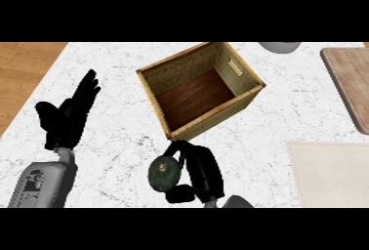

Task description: Pick the squash from the placemat and place it in the basket

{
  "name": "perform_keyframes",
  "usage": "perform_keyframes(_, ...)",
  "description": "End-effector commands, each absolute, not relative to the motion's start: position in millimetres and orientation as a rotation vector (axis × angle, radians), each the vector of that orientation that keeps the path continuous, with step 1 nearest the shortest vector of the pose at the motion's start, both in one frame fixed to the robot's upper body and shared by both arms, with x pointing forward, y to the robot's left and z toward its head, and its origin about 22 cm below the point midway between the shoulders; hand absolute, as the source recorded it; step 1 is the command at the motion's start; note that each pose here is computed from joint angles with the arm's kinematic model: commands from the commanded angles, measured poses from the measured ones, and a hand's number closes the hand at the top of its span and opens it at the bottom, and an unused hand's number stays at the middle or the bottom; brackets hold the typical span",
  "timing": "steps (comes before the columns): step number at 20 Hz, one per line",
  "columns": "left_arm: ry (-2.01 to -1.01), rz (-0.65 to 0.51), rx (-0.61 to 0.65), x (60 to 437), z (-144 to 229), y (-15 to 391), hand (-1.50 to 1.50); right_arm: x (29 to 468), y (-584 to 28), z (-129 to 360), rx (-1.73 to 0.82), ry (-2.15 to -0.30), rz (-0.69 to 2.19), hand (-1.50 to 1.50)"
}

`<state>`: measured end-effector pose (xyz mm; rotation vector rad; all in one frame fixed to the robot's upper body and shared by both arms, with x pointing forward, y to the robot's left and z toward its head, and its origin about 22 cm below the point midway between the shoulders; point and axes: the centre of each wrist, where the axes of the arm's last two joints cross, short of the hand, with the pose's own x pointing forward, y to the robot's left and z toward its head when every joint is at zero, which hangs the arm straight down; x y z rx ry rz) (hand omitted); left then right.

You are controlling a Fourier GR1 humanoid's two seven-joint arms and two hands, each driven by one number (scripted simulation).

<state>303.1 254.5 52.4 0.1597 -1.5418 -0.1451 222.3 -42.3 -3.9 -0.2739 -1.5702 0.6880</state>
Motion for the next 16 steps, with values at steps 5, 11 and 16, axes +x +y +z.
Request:
perform_keyframes(5, -1.522, -0.081, 0.213, 309, 52, 263, 0.00, 169, 16, 58, -0.095, -1.800, 0.570, 1.50)
perform_keyframes(11, -1.498, -0.099, 0.247, 303, 49, 280, 0.00, 189, 31, 103, -0.199, -1.794, 0.520, 1.50)
perform_keyframes(16, -1.503, -0.084, 0.255, 301, 41, 277, 0.00, 211, 39, 153, -0.221, -1.799, 0.377, 1.50)
